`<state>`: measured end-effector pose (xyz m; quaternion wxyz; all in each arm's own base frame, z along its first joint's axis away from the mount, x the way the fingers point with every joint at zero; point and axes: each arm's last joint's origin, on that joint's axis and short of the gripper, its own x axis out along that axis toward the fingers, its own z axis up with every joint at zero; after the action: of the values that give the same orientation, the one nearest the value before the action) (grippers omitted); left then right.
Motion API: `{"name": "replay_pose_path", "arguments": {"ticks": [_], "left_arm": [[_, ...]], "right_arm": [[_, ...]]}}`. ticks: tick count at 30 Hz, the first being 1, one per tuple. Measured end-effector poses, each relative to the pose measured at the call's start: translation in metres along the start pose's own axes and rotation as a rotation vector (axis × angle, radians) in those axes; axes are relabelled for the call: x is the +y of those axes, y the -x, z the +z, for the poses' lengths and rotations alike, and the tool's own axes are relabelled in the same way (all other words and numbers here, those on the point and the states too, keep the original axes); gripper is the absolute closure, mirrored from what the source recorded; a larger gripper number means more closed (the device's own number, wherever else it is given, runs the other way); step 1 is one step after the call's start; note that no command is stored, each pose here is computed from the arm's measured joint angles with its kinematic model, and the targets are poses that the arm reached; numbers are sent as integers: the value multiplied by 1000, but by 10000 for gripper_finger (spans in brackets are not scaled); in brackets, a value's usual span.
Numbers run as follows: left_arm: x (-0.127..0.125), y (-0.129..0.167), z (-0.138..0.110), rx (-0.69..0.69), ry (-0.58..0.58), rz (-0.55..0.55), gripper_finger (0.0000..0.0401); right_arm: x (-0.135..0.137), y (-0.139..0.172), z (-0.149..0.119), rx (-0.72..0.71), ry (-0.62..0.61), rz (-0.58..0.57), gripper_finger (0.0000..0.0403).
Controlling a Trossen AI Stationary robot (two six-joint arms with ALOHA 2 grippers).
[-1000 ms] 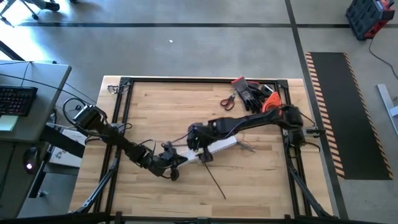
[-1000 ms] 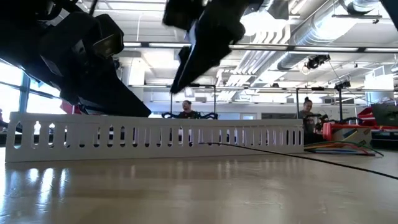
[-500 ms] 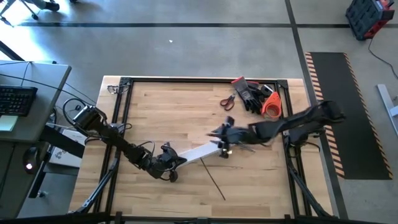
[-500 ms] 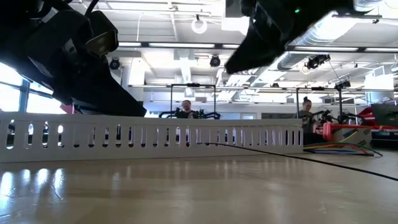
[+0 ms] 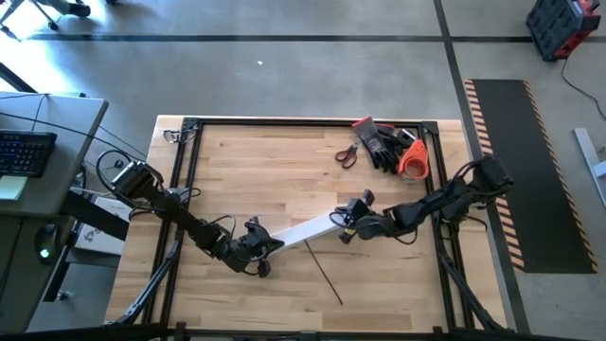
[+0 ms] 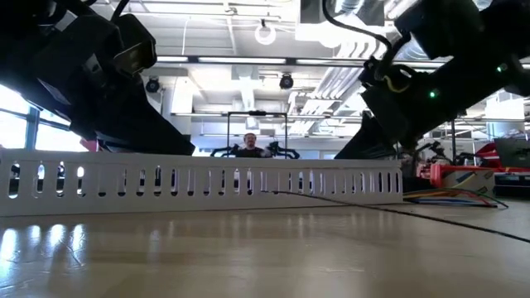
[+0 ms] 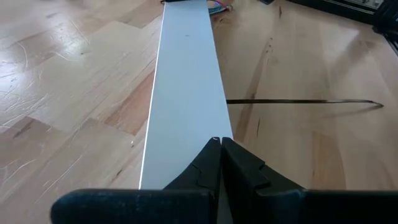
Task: Ziptie cables
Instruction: Close the white cable duct
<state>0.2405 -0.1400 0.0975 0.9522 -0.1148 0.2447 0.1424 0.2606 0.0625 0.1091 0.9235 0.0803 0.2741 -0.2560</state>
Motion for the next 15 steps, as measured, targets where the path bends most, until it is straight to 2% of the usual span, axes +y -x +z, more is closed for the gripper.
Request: {"name": "replay_pose_path", "arguments": {"ticks": [3,6,10,15], "left_arm": [[2,-1,1,2,-12,3,401],[6,-6,5,7,-52,7,401],[18,-17,14,21,-109,21,401],[29,-28,24,32,-114,-11,401]], "right_arm": [[3,2,-4,-27,7,-28,401],[5,14,2,-73,93,-73,402],[12,32,25,-189,63,-68,403],[12,33,8,-145,58,-41,403]]}}
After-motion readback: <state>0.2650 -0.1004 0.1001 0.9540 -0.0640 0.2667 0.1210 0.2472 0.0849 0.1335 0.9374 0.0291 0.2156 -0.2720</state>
